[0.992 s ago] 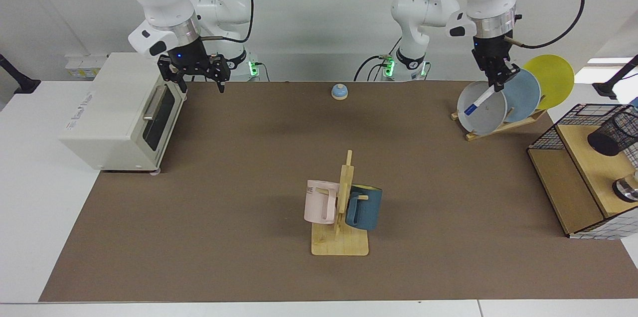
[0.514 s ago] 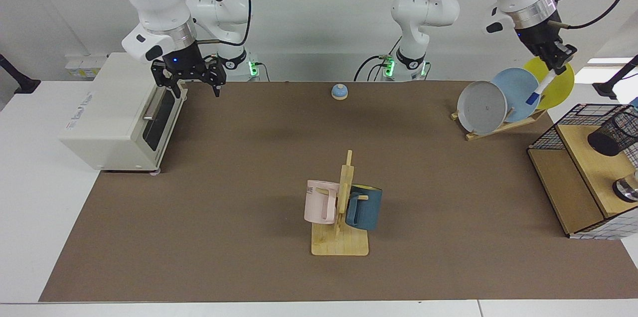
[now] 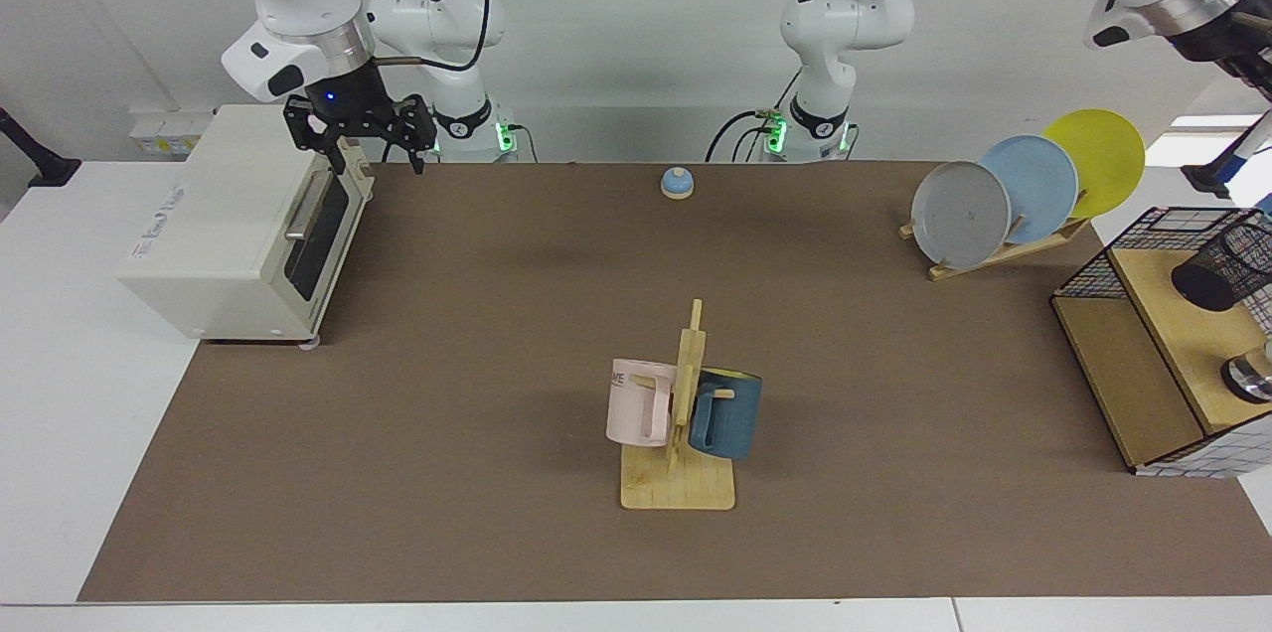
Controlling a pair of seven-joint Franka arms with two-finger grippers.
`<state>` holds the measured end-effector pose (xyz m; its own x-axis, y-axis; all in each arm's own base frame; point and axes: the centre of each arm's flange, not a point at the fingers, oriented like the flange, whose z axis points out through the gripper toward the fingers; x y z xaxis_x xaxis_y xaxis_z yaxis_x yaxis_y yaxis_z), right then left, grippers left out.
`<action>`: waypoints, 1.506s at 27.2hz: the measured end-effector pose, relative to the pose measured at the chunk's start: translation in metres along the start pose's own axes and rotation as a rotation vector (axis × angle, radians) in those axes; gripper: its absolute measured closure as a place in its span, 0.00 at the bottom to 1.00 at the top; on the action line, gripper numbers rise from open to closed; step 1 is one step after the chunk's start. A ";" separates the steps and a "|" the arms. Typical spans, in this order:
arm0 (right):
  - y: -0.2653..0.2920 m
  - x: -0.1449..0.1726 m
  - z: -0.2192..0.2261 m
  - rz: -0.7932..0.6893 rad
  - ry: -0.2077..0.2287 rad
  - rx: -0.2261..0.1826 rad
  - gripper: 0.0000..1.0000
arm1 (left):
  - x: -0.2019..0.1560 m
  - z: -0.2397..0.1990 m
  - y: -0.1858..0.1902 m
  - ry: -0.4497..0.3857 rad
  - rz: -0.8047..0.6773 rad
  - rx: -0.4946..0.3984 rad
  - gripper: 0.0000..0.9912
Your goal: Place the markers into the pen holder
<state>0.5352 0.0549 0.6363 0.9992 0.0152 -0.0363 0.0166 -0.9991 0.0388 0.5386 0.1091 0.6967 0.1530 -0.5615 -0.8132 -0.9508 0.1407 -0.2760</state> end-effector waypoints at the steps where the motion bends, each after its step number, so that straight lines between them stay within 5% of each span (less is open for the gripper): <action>1: 0.001 -0.003 0.000 0.002 -0.001 -0.001 0.01 | -0.004 0.008 0.001 -0.003 0.016 -0.004 0.84; 20: 0.005 -0.014 0.003 0.092 -0.008 -0.005 0.00 | -0.021 0.140 0.003 -0.006 0.244 -0.025 0.84; 41: 0.003 -0.016 0.001 0.092 -0.003 -0.005 0.00 | -0.006 0.176 0.007 0.025 0.284 -0.071 0.84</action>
<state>0.5193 0.0515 0.6362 0.9965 -0.0765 -0.0350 -0.0748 -0.9961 0.0475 0.5786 0.2564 0.6093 -0.1277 -0.5276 -0.8398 -0.9712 0.2382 -0.0020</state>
